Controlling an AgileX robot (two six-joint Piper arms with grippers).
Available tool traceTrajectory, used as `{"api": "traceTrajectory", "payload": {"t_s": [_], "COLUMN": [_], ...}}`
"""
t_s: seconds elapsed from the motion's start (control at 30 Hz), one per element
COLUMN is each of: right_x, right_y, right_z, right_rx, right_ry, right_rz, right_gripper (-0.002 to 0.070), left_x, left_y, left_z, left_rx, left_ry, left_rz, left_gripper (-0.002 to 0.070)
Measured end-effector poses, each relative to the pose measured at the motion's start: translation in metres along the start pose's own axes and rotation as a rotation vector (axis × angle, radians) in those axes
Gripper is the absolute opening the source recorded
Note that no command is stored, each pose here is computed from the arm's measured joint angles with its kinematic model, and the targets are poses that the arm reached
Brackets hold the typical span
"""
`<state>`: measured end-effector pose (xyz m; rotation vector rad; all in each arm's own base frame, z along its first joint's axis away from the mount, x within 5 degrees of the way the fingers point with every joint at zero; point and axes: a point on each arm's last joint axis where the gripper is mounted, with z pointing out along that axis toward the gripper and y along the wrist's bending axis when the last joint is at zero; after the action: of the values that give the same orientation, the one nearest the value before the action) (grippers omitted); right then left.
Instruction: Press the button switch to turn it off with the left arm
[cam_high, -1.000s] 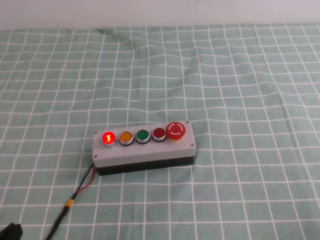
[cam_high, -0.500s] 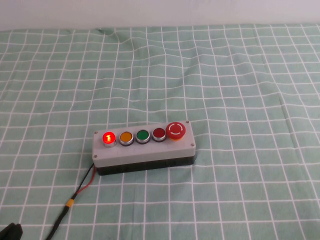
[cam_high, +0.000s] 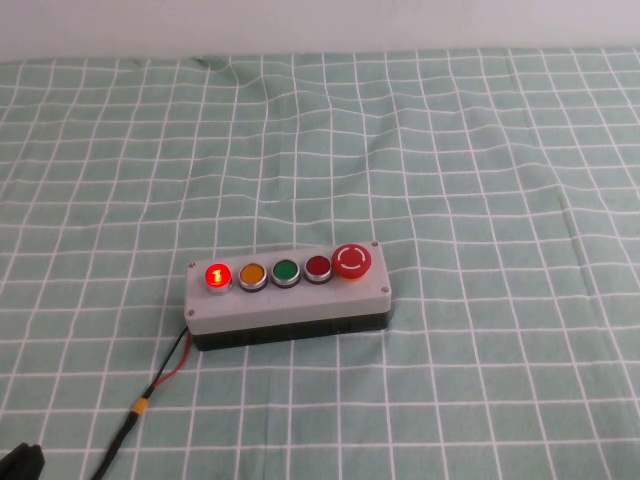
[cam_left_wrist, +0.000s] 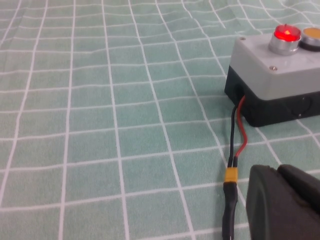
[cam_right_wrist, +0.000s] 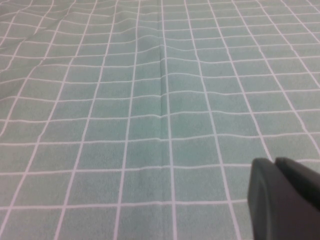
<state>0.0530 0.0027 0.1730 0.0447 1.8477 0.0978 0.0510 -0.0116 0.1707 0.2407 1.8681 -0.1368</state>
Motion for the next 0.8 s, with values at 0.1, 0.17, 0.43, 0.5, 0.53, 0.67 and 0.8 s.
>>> {"api": "traceTrajectory", "payload": {"t_s": [0.1,0.17,0.43,0.5,0.53,0.67,0.8], "right_x": [0.0,0.0,0.0,0.0,0.0,0.0,0.0], "right_y": [0.0,0.0,0.0,0.0,0.0,0.0,0.0], "right_z": [0.0,0.0,0.0,0.0,0.0,0.0,0.0], "right_rx": [0.0,0.0,0.0,0.0,0.0,0.0,0.0], "right_ry": [0.0,0.0,0.0,0.0,0.0,0.0,0.0], "right_rz": [0.0,0.0,0.0,0.0,0.0,0.0,0.0], "right_gripper": [-0.0017,-0.0017,-0.0017,-0.0017,-0.0017,-0.0017,-0.0017], "left_x": [-0.003,-0.007,-0.031,-0.036,-0.037,-0.037,-0.04], "left_y": [0.0,0.0,0.0,0.0,0.0,0.0,0.0], "left_z": [0.0,0.0,-0.005,-0.007,-0.008,-0.008,-0.009], "left_rx": [-0.001,-0.001,-0.003,-0.003,-0.003,-0.003,-0.002], "left_ry": [-0.034,-0.072,-0.35,-0.403,-0.415,-0.424,-0.456], "left_rz": [0.002,0.002,0.002,0.002,0.002,0.002,-0.006], "left_gripper": [-0.0002,-0.0002,-0.0002,-0.0002,-0.0002,-0.0002,-0.0002]}}
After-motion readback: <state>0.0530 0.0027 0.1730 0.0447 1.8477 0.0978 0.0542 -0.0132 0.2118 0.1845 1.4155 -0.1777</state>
